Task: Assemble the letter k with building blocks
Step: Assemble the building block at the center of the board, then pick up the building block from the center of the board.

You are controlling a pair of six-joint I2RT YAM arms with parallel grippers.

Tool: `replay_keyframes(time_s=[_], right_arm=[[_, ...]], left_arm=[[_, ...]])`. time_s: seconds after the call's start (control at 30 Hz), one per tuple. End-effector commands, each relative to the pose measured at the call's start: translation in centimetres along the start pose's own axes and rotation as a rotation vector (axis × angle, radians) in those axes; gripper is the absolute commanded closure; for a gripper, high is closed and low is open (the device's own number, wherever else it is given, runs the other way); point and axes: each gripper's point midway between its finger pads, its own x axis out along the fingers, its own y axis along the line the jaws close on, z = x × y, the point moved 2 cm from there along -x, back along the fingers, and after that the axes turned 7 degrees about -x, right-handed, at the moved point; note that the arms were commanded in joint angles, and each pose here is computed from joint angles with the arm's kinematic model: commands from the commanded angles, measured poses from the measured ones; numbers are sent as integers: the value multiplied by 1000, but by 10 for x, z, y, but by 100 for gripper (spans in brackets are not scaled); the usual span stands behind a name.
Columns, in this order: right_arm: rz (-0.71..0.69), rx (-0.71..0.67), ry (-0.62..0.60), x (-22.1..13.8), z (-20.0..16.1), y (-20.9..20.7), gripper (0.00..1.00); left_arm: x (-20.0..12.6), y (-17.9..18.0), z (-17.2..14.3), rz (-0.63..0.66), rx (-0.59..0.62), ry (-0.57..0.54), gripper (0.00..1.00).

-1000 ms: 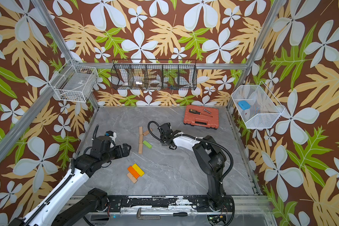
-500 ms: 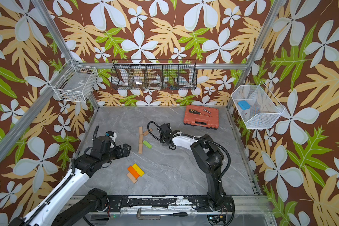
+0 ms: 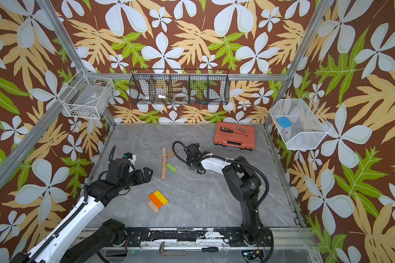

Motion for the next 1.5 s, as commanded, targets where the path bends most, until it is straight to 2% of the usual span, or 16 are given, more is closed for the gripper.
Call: replay_keyframes(time_s=[0.0, 0.43, 0.67, 0.8, 0.93, 1.1, 1.33, 1.4, 1.47], right_arm=[[-1, 18, -1, 0, 0, -1, 70], [24, 17, -19, -11, 10, 2, 62], [53, 39, -121, -59, 38, -3, 59], [137, 18, -187, -93, 43, -1, 58], [270, -27, -171, -113, 18, 19, 58], [366, -156, -116, -133, -31, 78, 57], [454, -385, -42, -145, -94, 170, 58], [479, -451, -25, -151, -109, 194, 59], [491, -506, -7, -157, -122, 214, 59]], left_arm=[[0, -2, 4, -9, -8, -15, 0], [1, -2, 3, -10, -8, -12, 0], [1, -1, 3, -5, -20, -18, 0], [2, 7, 8, 53, -41, -39, 1], [4, 11, 13, 94, -80, -64, 1], [14, 29, 23, 140, -137, -67, 4], [20, 90, 60, 95, -349, -108, 5], [19, 112, 73, 121, -405, -126, 6], [20, 127, 82, 165, -405, -121, 6]])
